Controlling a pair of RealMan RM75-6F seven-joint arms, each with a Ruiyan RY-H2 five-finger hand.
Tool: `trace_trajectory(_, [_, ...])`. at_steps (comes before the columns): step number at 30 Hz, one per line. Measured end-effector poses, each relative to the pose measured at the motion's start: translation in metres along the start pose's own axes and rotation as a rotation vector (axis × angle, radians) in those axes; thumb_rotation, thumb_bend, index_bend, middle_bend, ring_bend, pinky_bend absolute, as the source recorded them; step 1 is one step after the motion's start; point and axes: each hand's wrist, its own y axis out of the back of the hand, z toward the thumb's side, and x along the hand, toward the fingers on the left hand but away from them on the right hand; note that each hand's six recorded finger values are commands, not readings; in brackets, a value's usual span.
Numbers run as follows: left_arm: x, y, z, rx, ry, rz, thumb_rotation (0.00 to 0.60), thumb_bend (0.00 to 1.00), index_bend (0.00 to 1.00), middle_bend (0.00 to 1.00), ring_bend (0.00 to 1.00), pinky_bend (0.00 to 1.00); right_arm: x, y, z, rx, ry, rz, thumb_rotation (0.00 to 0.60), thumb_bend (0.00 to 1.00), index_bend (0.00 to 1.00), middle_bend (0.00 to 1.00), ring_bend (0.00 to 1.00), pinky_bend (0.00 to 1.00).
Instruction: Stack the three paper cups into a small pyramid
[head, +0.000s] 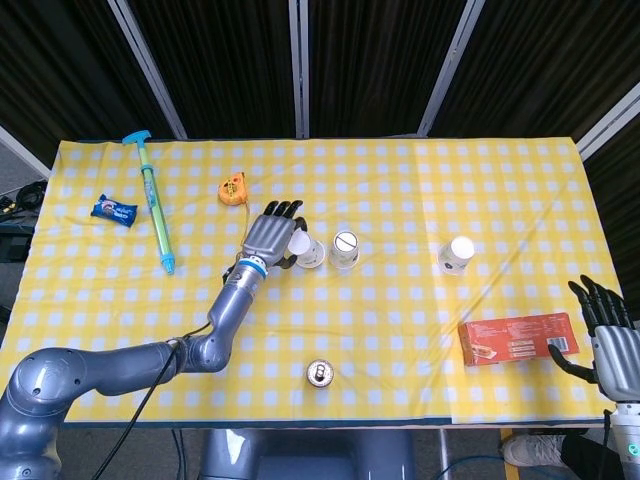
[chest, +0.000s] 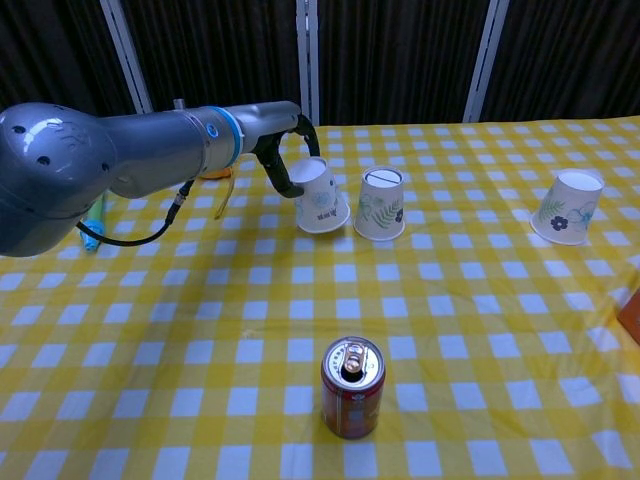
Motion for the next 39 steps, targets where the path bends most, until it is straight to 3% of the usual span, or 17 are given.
trace_trajectory(7, [0.004, -0.004, 0.007, -0.020, -0.011, 0.006, 0.600, 0.36, 0.33, 0.00, 0.00, 0.00, 0.000, -0.002, 0.001, -0.005, 0.003, 0.010, 0.600, 0.15, 0.00, 0.00, 0.00, 0.00])
trace_trajectory(12, [0.002, -0.005, 0.003, -0.013, -0.012, -0.003, 0.600, 0.34, 0.06, 0.00, 0.00, 0.00, 0.001, -0.004, 0.001, 0.001, 0.003, 0.017, 0.600, 0.15, 0.00, 0.00, 0.00, 0.00])
trace_trajectory(14, [0.000, -0.004, -0.001, -0.004, -0.012, -0.002, 0.600, 0.34, 0.01, 0.00, 0.00, 0.00, 0.001, -0.004, 0.001, 0.005, 0.003, 0.017, 0.600, 0.15, 0.00, 0.00, 0.00, 0.00])
trace_trajectory(24, [-0.018, 0.006, -0.022, -0.025, -0.008, 0.041, 0.600, 0.34, 0.00, 0.00, 0.00, 0.00, 0.001, -0.008, 0.000, 0.036, -0.004, 0.021, 0.600, 0.15, 0.00, 0.00, 0.00, 0.00])
trace_trajectory(31, [-0.086, 0.021, -0.070, -0.038, 0.004, 0.167, 0.600, 0.34, 0.00, 0.00, 0.00, 0.00, 0.000, -0.021, 0.002, 0.084, -0.006, 0.046, 0.600, 0.15, 0.00, 0.00, 0.00, 0.00])
trace_trajectory(39, [-0.194, 0.036, -0.144, 0.001, 0.123, 0.320, 0.600, 0.34, 0.00, 0.00, 0.00, 0.00, -0.013, -0.029, 0.016, 0.113, 0.015, 0.048, 0.600, 0.15, 0.02, 0.00, 0.00, 0.00])
